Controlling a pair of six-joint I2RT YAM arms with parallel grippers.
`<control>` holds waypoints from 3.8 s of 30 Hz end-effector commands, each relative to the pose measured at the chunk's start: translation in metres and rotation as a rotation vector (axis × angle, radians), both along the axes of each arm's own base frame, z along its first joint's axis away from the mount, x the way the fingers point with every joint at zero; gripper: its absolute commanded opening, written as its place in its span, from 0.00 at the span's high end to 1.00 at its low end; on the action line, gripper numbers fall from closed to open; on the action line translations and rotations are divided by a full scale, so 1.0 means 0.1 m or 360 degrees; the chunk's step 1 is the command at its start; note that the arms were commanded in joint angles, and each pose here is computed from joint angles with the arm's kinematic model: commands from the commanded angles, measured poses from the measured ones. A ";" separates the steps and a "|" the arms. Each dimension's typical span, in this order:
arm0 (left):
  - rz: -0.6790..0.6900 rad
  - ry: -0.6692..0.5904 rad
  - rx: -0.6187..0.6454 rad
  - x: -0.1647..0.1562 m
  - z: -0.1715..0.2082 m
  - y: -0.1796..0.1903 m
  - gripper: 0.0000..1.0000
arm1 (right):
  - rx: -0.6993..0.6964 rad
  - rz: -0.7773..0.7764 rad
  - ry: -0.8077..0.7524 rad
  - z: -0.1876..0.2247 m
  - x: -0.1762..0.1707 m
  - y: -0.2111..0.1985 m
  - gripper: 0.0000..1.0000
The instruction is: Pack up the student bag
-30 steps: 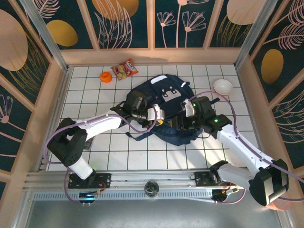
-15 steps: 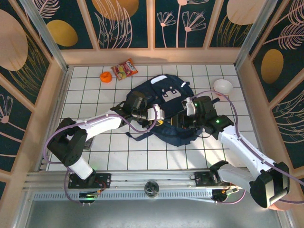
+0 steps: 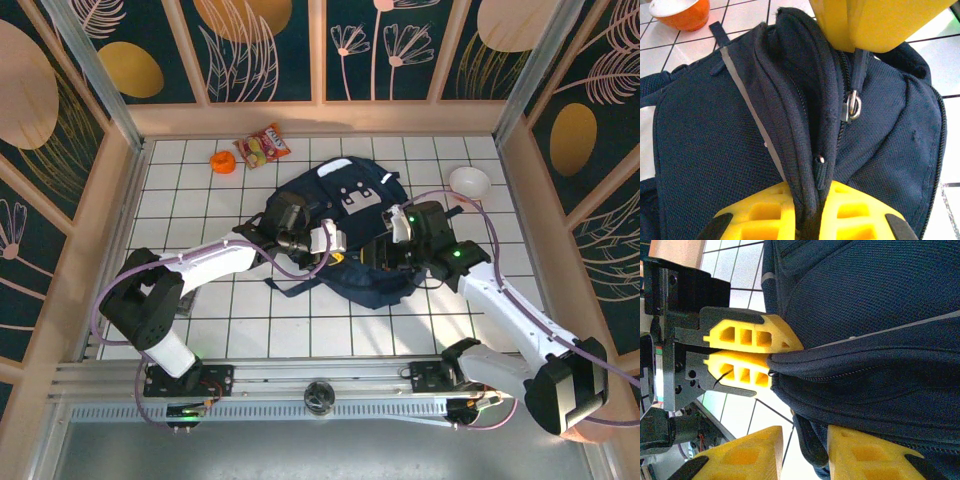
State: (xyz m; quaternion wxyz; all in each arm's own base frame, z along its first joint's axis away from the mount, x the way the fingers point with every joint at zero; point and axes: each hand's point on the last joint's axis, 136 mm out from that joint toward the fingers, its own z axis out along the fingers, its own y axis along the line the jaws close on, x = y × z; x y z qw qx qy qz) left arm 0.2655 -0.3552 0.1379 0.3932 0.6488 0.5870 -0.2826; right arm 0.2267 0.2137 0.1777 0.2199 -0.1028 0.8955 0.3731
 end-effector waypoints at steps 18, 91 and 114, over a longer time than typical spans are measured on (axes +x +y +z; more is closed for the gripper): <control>-0.0088 0.0052 -0.0121 -0.07 0.18 -0.13 0.96 | -0.0155 -0.0010 0.0090 -0.22 -0.04 0.02 0.69; 0.0087 0.0036 0.0024 -0.09 0.24 0.42 0.31 | 0.0105 0.0044 0.0166 -0.11 -0.16 0.20 1.00; 0.0084 0.0097 0.0168 -0.03 -0.01 0.45 0.96 | -0.0058 -0.0199 0.0185 -0.32 0.05 -0.53 1.00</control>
